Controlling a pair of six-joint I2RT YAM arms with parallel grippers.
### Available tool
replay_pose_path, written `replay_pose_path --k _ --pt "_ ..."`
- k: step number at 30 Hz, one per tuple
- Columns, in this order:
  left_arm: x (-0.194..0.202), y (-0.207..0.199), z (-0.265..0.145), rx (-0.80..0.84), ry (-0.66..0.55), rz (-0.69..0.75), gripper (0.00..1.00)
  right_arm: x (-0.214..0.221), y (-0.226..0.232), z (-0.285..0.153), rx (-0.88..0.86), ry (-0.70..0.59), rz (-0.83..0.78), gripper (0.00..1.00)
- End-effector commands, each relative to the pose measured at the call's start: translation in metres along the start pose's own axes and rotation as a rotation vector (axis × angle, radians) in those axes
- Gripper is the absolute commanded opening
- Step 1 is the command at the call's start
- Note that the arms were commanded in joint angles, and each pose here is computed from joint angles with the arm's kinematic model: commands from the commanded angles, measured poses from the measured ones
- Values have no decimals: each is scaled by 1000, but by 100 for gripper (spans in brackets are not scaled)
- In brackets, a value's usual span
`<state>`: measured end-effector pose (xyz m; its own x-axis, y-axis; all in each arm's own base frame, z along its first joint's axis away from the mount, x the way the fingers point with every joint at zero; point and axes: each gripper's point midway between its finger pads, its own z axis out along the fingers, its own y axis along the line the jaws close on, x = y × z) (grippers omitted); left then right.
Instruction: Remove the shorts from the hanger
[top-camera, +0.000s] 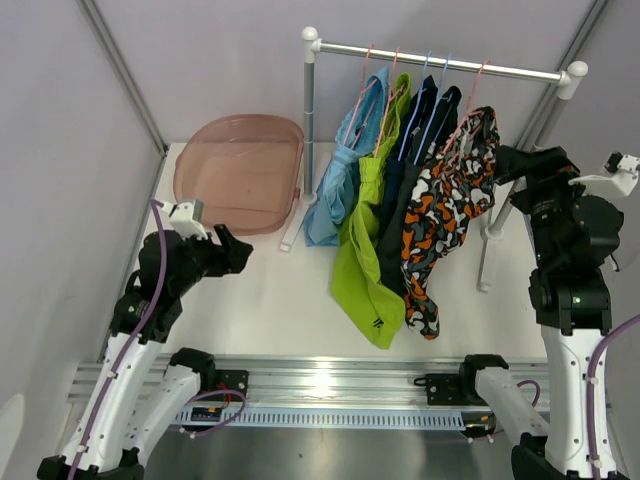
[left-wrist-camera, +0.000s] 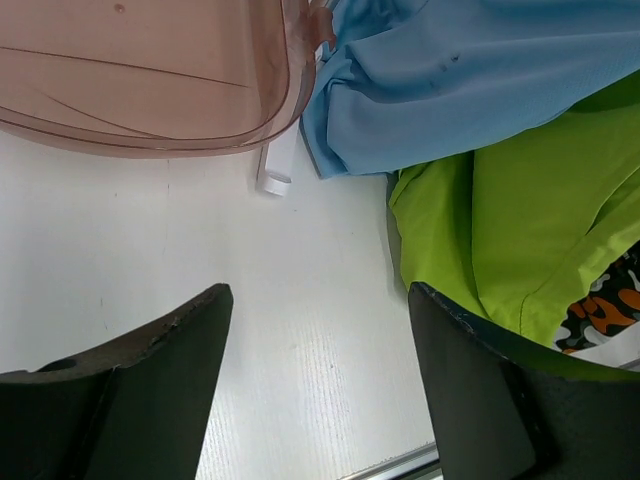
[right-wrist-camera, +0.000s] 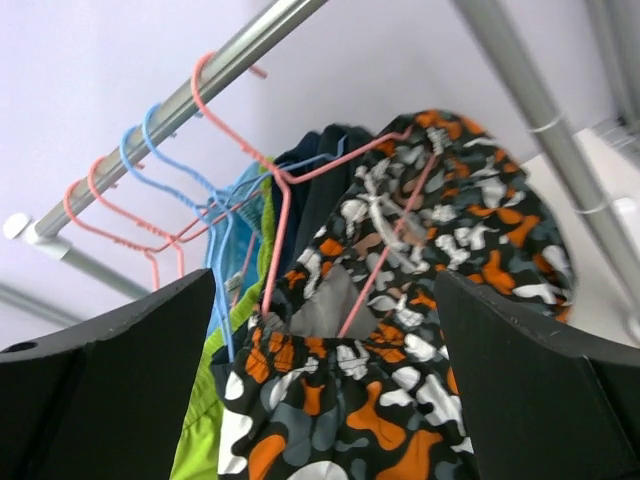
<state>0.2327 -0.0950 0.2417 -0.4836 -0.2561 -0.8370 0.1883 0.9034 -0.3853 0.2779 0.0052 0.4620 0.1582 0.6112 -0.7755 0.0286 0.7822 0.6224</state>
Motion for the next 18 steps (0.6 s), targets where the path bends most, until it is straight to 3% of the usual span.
replay_pose_path --k 1,3,4,5,7,9,10,11,13,16,18 --pt "-1 -4 0 23 -9 26 79 -18 49 -11 -211 -17 50 100" --pt "0 -4 0 22 -4 29 82 -18 73 -26 -375 -20 5 99" --pt "0 -6 0 28 -3 31 84 -2 63 -21 -378 -13 -1 99" --pt "0 -6 0 33 -3 33 86 -20 72 -31 -426 -102 65 99" --pt "0 -8 0 43 0 37 88 -28 45 -23 -297 -188 215 99" --pt "1 -11 -1 60 -2 42 91 -27 41 -20 -317 -232 250 99" --pt "1 -11 -1 64 -2 42 99 -22 37 -14 -291 -217 243 99" --pt "1 -12 -1 68 -4 44 99 -34 45 -15 -288 -218 243 100" --pt "1 -12 -1 70 -6 44 99 -2 32 21 -173 -58 190 99" --pt "0 -13 -1 69 -12 42 99 16 49 61 -120 94 79 91" --pt "-1 -13 -2 71 -17 43 99 4 66 74 -115 78 12 90"
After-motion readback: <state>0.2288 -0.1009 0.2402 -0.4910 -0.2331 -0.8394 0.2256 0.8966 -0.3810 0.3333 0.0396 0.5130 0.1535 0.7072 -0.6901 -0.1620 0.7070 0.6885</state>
